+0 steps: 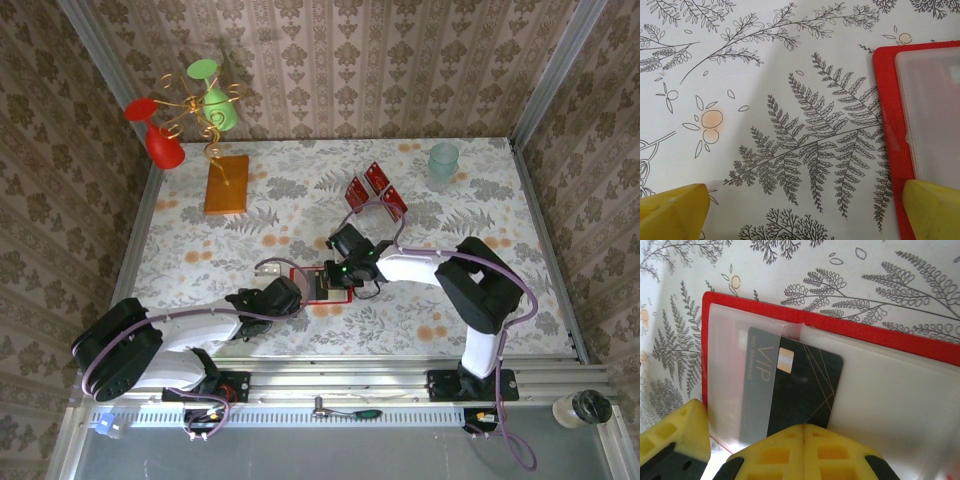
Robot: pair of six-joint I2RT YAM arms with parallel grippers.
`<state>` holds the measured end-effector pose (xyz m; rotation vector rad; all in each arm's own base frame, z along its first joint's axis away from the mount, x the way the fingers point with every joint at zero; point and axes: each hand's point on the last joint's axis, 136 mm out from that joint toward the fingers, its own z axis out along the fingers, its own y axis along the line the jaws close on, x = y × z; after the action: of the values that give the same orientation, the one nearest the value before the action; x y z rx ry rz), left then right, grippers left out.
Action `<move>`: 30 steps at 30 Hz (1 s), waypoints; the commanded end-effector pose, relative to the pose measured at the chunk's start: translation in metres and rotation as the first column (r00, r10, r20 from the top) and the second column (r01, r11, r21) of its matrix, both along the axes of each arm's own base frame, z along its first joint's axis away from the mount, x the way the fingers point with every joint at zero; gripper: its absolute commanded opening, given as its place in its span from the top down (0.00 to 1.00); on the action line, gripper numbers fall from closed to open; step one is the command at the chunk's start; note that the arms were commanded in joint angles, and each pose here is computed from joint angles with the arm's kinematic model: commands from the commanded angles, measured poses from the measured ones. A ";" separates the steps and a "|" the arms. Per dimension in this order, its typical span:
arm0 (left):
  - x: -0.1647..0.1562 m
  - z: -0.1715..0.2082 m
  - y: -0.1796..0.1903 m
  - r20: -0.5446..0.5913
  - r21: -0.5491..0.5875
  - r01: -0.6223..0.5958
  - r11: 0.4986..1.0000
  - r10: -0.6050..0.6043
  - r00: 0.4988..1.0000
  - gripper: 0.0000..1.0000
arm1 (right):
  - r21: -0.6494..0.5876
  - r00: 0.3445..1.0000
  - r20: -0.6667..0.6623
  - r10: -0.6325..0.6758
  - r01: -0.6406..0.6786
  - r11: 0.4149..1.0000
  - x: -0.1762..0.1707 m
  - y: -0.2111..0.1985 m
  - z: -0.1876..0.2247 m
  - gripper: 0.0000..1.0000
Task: Put the credit cards into the card holder
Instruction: Insert the credit card into the card slot.
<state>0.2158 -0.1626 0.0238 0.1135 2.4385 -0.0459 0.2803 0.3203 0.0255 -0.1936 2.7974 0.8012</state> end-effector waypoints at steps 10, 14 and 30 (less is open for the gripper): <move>0.002 0.004 0.010 0.017 -0.010 -0.026 1.000 0.026 1.000 0.00 | -0.003 0.996 -0.057 0.065 -0.066 0.998 -0.006 0.034 -0.012 1.00; 0.005 0.007 0.018 0.021 -0.016 -0.043 0.999 0.043 0.999 0.00 | -0.001 0.997 -0.053 0.064 -0.064 0.998 -0.006 0.034 -0.007 1.00; 0.002 -0.006 0.024 -0.010 -0.008 -0.069 0.998 0.069 0.998 0.00 | -0.069 0.998 0.034 0.045 -0.042 0.997 0.007 0.013 0.019 0.97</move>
<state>0.2188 -0.1430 0.0221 0.0453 2.4401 -0.0371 0.2839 0.3409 0.0410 -0.2657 2.7938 0.7717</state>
